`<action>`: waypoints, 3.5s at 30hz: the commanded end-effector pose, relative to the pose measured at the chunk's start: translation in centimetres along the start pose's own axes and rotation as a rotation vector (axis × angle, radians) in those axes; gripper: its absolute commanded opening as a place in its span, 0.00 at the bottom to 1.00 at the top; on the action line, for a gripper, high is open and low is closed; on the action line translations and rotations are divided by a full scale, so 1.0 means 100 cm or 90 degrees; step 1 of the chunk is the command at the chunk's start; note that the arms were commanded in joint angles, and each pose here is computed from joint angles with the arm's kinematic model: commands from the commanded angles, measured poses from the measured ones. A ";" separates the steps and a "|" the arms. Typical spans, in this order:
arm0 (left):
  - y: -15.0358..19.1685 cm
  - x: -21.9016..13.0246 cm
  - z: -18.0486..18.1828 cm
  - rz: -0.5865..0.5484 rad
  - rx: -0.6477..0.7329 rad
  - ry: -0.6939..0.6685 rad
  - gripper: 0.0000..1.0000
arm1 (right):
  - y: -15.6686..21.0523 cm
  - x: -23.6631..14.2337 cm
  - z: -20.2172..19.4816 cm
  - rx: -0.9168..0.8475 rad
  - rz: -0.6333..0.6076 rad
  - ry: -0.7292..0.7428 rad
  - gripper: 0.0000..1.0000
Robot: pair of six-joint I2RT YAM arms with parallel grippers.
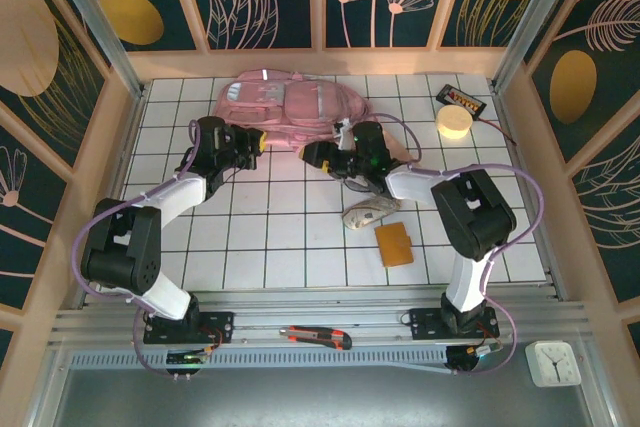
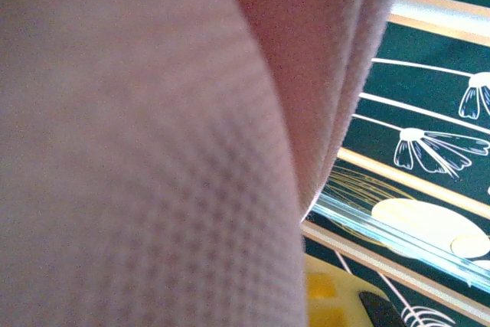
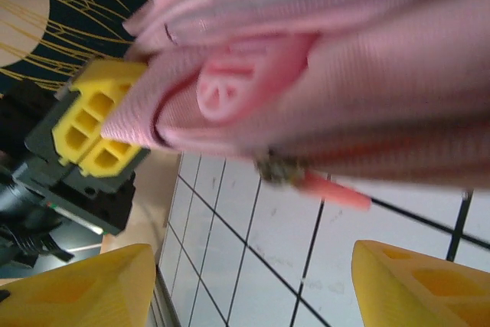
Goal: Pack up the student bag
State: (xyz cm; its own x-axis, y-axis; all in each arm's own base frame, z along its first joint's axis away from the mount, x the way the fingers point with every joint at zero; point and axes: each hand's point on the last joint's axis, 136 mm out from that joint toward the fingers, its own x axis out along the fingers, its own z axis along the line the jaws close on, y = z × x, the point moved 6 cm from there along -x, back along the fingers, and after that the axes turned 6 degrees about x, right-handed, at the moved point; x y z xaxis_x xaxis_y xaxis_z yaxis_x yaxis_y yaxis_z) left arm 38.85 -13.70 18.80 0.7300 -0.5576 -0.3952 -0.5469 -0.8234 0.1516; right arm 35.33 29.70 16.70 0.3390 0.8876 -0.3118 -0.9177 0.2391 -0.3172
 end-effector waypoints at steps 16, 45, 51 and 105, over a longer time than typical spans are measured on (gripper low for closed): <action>0.024 -0.011 -0.054 0.074 0.001 0.105 0.00 | -0.021 0.007 -0.014 0.000 -0.007 0.016 0.68; 0.024 -0.013 -0.052 0.071 -0.001 0.108 0.00 | -0.027 0.000 0.014 -0.029 -0.002 -0.063 0.52; 0.023 -0.013 -0.051 0.069 -0.001 0.106 0.00 | -0.026 -0.002 0.012 -0.023 -0.005 -0.057 0.41; -0.096 -0.050 0.046 -0.022 0.090 -0.074 0.00 | -0.058 -0.049 -0.071 -0.085 0.172 0.344 0.00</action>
State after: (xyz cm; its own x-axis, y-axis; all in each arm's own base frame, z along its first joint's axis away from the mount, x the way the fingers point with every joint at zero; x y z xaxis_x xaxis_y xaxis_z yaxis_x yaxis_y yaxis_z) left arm 36.01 -4.87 14.06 0.6276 -0.5770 -0.5227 -0.6172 -0.7780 0.1179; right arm 40.10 21.39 13.67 0.1689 0.6359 -0.7531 -0.9713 -0.0225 -0.2369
